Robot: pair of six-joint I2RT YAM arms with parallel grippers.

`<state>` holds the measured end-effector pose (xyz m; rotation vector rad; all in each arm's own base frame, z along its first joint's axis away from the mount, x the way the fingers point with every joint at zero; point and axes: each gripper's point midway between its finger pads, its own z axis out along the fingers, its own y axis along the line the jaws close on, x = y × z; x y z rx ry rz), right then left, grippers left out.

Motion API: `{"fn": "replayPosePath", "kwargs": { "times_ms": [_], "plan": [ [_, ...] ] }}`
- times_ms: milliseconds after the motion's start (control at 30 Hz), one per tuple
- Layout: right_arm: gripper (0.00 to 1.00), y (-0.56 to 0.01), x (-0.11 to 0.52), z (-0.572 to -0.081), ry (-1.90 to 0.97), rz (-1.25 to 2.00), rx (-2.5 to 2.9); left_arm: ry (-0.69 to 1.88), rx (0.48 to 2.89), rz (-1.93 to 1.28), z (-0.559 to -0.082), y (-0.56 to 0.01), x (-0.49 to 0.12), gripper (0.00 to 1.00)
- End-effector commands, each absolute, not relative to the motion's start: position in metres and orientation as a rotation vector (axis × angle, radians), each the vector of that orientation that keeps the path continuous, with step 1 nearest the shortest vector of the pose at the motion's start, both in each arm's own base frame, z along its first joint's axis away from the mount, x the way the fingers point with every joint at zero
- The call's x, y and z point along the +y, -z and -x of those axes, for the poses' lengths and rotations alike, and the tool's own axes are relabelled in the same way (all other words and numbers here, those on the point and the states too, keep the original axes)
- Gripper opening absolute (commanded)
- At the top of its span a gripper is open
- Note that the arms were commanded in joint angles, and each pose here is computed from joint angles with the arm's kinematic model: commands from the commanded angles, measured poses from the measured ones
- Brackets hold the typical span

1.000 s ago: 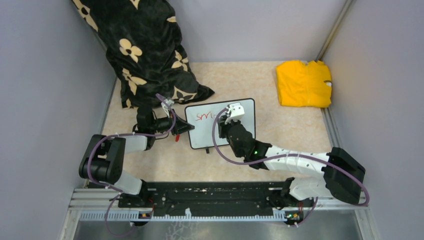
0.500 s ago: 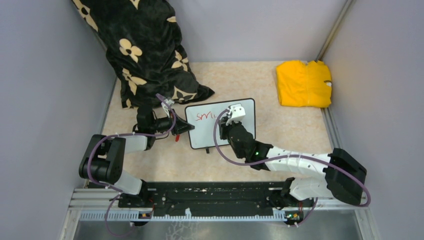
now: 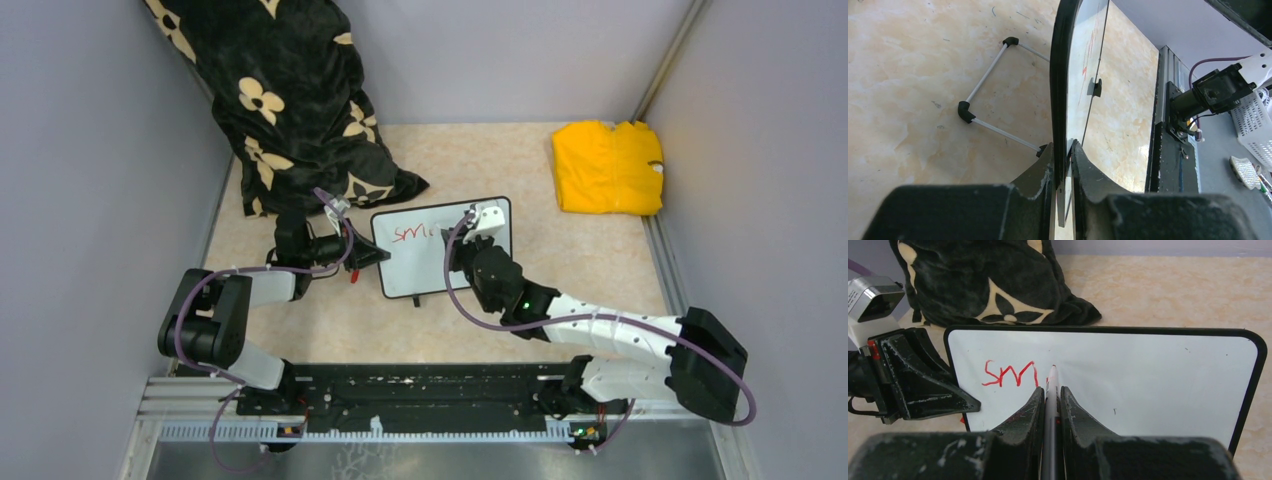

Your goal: Write a sentence on the whiteboard

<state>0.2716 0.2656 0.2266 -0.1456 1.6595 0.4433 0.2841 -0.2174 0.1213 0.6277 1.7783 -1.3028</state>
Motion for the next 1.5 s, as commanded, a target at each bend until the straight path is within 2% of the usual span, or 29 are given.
{"fn": "replayPosePath", "kwargs": {
  "times_ms": [0, 733, 1467],
  "plan": [
    [0.00, -0.260, 0.267, -0.280, -0.491, 0.097, 1.581, 1.272, 1.802, -0.645, -0.286, -0.111, -0.219, 0.00],
    [0.00, -0.267, 0.275, -0.292, -0.499, 0.090, 1.564, 1.272, 1.804, -0.647, -0.286, -0.111, -0.219, 0.00],
    [0.00, -0.237, 0.265, -0.294, -0.442, 0.095, 1.639, 1.272, 1.810, -0.645, -0.286, -0.109, -0.219, 0.00]
  ]
}}
